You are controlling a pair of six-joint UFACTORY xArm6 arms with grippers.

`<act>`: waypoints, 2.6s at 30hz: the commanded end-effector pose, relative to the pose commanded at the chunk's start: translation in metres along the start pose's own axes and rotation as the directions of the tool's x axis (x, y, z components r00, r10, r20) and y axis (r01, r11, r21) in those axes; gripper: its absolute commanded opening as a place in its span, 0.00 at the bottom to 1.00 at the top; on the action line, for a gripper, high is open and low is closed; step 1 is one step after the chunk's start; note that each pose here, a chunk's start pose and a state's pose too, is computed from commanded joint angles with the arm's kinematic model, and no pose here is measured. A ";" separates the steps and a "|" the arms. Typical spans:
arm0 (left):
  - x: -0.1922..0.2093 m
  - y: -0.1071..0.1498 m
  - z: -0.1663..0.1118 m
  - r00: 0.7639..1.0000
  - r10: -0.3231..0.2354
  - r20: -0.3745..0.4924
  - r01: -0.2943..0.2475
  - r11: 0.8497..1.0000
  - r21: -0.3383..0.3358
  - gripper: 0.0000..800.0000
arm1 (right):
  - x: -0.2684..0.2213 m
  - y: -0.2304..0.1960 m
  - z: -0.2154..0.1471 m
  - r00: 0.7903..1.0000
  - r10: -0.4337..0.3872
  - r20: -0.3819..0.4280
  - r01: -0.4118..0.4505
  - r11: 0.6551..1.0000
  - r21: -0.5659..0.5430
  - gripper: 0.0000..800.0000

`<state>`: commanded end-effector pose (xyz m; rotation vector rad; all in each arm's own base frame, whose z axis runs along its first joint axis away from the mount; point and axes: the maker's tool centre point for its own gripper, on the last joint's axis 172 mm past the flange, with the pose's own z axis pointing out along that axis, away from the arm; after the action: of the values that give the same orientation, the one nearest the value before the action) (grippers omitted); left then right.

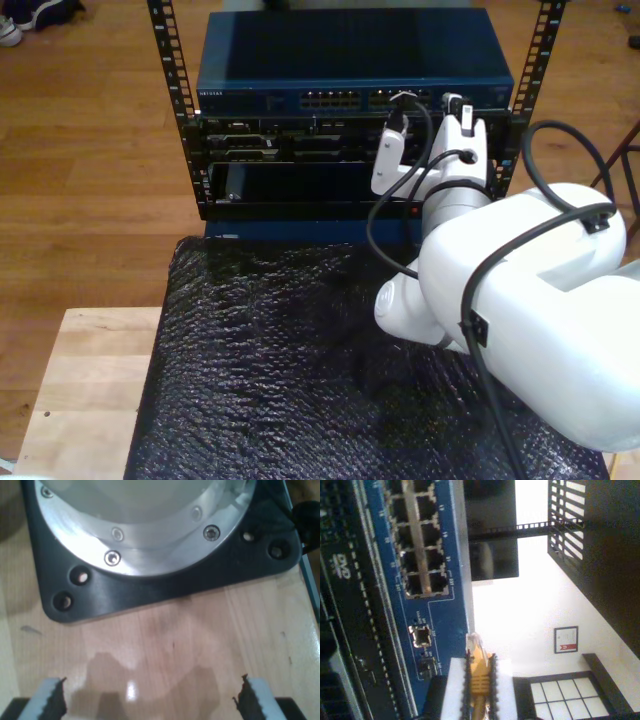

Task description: Grab the cable and plug it in

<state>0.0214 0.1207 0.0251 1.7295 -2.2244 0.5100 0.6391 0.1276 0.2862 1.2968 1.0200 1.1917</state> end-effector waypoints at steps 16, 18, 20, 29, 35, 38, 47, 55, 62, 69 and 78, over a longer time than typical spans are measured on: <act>0.000 0.000 0.000 1.000 0.000 0.000 0.000 1.000 0.000 1.00 | 0.019 -0.005 -0.002 1.000 0.013 -0.019 -0.013 1.000 0.003 0.00; 0.000 0.000 0.000 1.000 0.000 0.000 0.000 1.000 0.000 1.00 | 0.020 -0.006 -0.001 1.000 0.013 -0.019 -0.013 1.000 0.004 0.00; 0.000 0.000 0.000 1.000 0.000 0.000 0.000 1.000 0.000 1.00 | 0.021 -0.009 0.000 1.000 0.012 -0.021 -0.012 1.000 0.007 0.00; 0.000 0.000 0.000 1.000 0.000 0.000 0.000 1.000 0.000 1.00 | 0.027 -0.010 0.009 0.999 0.023 -0.024 -0.023 1.000 0.008 0.00; 0.000 0.000 0.000 1.000 0.000 0.000 0.000 1.000 0.000 1.00 | 0.030 -0.014 0.014 0.999 0.027 -0.027 -0.027 1.000 0.014 0.00; 0.000 0.000 0.000 1.000 0.000 0.000 0.000 1.000 0.000 1.00 | 0.030 -0.017 0.015 0.999 0.027 -0.026 -0.026 1.000 0.015 0.00; 0.000 0.000 0.000 1.000 0.000 0.000 0.000 1.000 0.000 1.00 | 0.027 -0.019 0.019 0.999 0.037 -0.008 -0.037 0.999 0.014 0.00; 0.000 0.000 0.000 1.000 0.000 0.000 0.000 1.000 0.000 1.00 | 0.026 -0.018 0.021 0.999 0.040 -0.005 -0.040 0.999 0.011 0.00; 0.000 0.000 0.000 1.000 0.000 0.000 0.000 1.000 0.000 1.00 | 0.028 -0.020 0.022 0.999 0.042 -0.007 -0.041 0.999 0.018 0.00; 0.000 0.000 0.000 1.000 0.000 0.000 0.000 1.000 0.000 1.00 | 0.028 -0.020 0.023 0.999 0.044 -0.008 -0.044 0.999 0.018 0.00; 0.000 0.000 0.000 1.000 0.000 0.000 0.000 1.000 0.000 1.00 | 0.028 -0.024 0.022 0.999 0.034 -0.013 -0.033 0.999 0.024 0.00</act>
<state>0.0214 0.1207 0.0251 1.7295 -2.2244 0.5100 0.6666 0.1544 0.2663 1.3311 1.0283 1.2181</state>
